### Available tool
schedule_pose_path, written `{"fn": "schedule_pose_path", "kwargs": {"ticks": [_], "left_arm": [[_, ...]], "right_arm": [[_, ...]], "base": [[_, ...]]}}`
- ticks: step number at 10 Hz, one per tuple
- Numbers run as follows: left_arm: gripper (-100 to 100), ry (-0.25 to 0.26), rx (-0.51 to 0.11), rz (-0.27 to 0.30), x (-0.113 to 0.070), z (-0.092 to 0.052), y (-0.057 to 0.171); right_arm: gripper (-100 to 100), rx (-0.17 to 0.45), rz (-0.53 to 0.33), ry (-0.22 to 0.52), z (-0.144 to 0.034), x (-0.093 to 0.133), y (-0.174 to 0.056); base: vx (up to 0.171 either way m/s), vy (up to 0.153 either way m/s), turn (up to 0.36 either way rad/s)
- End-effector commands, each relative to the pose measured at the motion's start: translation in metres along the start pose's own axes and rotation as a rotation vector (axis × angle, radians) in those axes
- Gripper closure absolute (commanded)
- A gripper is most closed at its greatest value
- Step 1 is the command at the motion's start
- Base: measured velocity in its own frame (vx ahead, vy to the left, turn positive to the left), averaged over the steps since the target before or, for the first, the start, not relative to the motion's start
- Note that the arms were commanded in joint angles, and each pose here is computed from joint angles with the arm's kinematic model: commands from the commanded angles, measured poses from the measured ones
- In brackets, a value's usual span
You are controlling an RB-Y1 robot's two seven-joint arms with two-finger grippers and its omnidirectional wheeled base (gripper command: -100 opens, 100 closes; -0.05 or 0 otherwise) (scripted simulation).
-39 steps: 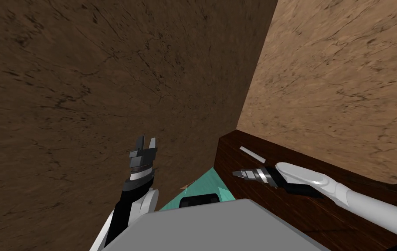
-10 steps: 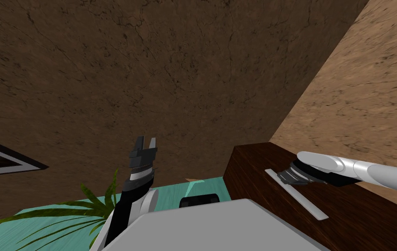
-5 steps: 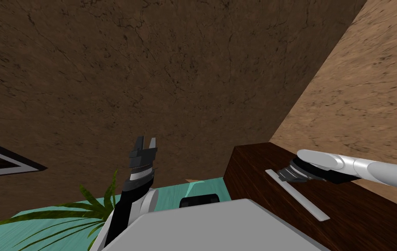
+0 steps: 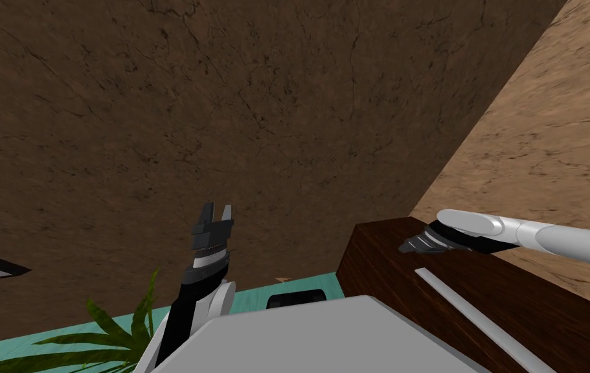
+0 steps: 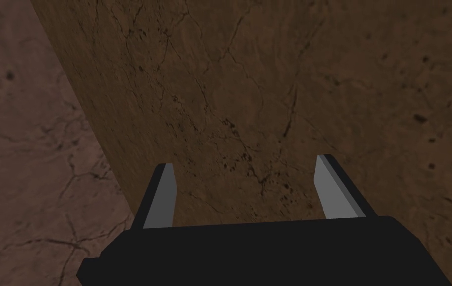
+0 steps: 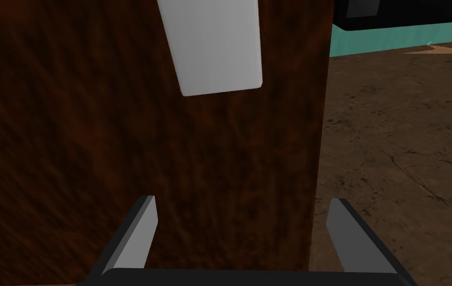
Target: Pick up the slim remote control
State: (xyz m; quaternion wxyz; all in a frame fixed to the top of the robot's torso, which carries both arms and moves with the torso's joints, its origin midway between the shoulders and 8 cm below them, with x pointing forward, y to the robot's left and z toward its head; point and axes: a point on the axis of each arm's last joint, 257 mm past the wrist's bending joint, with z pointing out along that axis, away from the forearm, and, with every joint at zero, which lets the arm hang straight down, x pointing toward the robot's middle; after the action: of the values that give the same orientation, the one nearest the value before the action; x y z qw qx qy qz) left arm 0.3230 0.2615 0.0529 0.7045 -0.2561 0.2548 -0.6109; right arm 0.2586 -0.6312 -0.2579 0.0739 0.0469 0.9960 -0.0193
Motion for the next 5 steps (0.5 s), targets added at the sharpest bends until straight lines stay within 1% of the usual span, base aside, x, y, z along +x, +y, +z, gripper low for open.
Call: {"fn": "schedule_pose_path", "kwargs": {"ticks": [1,2,3,4,5], "left_arm": [[0,0.000,0.000,0.000,0.000,0.000,0.000],[0,0.000,0.000,0.000,0.000,0.000,0.000],[0,0.000,0.000,0.000,0.000,0.000,0.000],[0,0.000,0.000,0.000,0.000,0.000,0.000],[0,0.000,0.000,0.000,0.000,0.000,0.000]], "right_arm": [[-100,-0.003,-0.003,-0.025,-0.008,-0.013,0.000],[-100,-0.003,-0.004,-0.032,-0.010,-0.017,-0.001],[-100,0.011,-0.019,-0.058,-0.017,-0.028,-0.005],[-100,0.026,-0.057,-0.027,-0.011,-0.016,-0.004],[-100,0.023,-0.062,-0.015,-0.008,-0.011,-0.002]], "base": [[0.174,0.008,-0.020],[0.133,0.022,-0.012],[0.116,0.030,0.009],[-0.043,-0.022,0.082],[-0.192,-0.063,0.072]]}}
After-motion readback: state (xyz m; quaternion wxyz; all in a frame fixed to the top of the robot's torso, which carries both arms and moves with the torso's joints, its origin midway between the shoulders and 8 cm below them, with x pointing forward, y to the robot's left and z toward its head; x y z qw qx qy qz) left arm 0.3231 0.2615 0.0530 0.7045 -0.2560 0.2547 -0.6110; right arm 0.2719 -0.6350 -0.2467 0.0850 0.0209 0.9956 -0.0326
